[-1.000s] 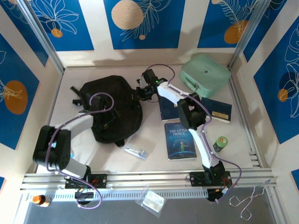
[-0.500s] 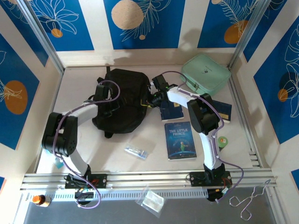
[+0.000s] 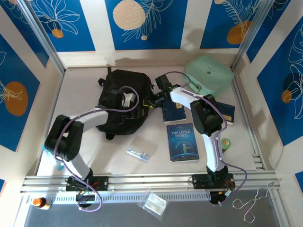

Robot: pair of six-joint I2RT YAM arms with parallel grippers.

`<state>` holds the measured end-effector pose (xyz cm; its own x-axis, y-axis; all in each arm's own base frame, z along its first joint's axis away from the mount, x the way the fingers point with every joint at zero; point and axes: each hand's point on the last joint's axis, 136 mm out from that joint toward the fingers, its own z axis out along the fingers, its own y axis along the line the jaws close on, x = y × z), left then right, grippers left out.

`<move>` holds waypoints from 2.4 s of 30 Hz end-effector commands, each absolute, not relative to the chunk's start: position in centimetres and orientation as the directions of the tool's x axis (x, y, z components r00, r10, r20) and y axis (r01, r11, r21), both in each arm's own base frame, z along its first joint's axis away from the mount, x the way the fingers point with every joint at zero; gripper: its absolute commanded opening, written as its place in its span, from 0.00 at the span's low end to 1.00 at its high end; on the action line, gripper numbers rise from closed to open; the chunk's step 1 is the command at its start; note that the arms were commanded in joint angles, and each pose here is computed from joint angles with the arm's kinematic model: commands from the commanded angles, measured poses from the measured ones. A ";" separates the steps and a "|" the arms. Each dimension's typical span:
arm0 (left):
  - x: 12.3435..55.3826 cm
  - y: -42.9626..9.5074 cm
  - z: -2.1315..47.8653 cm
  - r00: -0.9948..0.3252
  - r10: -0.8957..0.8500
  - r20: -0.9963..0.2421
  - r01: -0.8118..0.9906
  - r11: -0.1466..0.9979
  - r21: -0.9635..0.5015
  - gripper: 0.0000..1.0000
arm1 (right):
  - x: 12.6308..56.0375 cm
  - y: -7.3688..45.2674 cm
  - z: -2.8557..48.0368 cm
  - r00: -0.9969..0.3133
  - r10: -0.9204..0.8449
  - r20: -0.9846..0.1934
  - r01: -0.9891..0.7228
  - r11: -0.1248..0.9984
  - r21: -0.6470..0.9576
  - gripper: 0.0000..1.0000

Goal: Pack books, pencil case, and school supplies into a backpack

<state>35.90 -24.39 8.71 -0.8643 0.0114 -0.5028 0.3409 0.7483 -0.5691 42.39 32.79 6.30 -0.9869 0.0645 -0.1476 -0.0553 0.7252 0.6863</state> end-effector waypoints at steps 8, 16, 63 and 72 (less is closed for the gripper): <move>36.4 -24.3 6.1 -0.838 0.128 -0.531 0.422 0.768 -0.481 0.40 | 43.3 33.7 7.6 -0.986 0.060 -0.154 -0.071 0.689 0.721 0.21; 36.7 -25.9 6.2 -0.817 0.178 -0.549 0.497 0.700 -0.513 0.45 | 43.3 33.8 7.2 -0.988 0.059 -0.143 -0.064 0.688 0.723 0.20; 34.3 -23.6 8.4 -0.888 0.231 -0.397 0.412 0.782 -0.468 0.00 | 44.7 33.3 6.3 -0.978 0.125 -0.164 -0.031 0.698 0.716 0.14; 31.6 -21.2 9.0 -0.918 0.256 -0.301 0.366 0.840 -0.401 0.00 | 46.5 33.0 5.6 -0.964 0.169 -0.205 -0.021 0.722 0.692 0.11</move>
